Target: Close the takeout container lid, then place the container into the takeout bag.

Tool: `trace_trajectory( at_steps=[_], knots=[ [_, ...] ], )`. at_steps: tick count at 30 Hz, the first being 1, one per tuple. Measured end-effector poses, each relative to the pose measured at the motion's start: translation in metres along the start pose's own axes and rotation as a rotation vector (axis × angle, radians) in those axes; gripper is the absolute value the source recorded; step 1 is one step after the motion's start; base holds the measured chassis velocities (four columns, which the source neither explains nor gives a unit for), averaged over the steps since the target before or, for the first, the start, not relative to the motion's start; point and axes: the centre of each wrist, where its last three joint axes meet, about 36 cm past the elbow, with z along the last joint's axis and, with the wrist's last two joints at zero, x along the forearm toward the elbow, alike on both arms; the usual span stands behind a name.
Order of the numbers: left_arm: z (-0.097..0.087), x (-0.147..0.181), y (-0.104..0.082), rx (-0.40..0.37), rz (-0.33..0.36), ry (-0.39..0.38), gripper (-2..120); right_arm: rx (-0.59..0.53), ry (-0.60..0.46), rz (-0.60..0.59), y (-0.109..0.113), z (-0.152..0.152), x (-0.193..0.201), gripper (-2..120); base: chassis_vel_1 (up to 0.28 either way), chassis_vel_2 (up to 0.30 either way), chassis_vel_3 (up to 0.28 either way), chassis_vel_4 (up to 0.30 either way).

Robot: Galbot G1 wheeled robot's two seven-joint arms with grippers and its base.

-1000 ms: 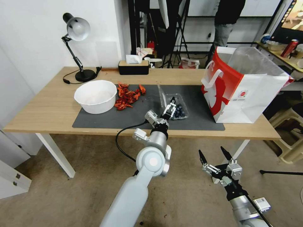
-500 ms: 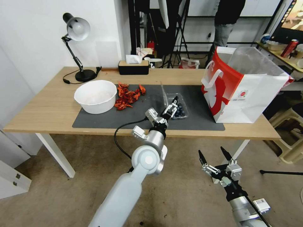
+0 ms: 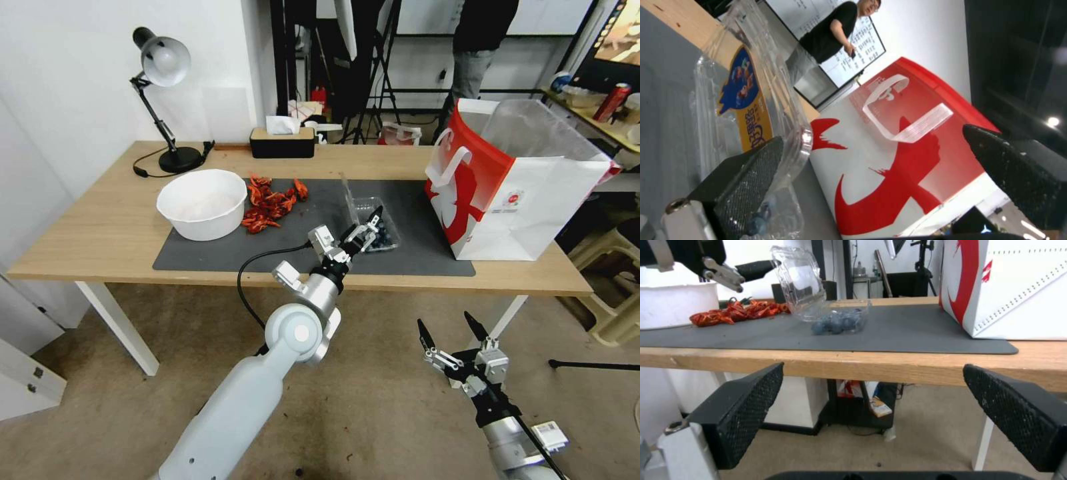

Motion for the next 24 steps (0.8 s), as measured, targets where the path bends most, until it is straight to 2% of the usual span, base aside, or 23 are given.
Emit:
trace_trajectory(
  at_steps=[11, 24],
  knots=[
    [-0.012, -0.009, 0.013, -0.058, 0.033, 0.063, 100, 0.002, 0.002, 0.005, -0.002, 0.004, 0.0, 100, 0.0, 0.0, 0.0, 0.0],
    [-0.022, -0.03, 0.018, -0.097, 0.08, 0.114, 100, -0.001, -0.002, 0.007, -0.002, 0.006, -0.003, 100, 0.0, 0.0, 0.0, 0.0]
  ],
)
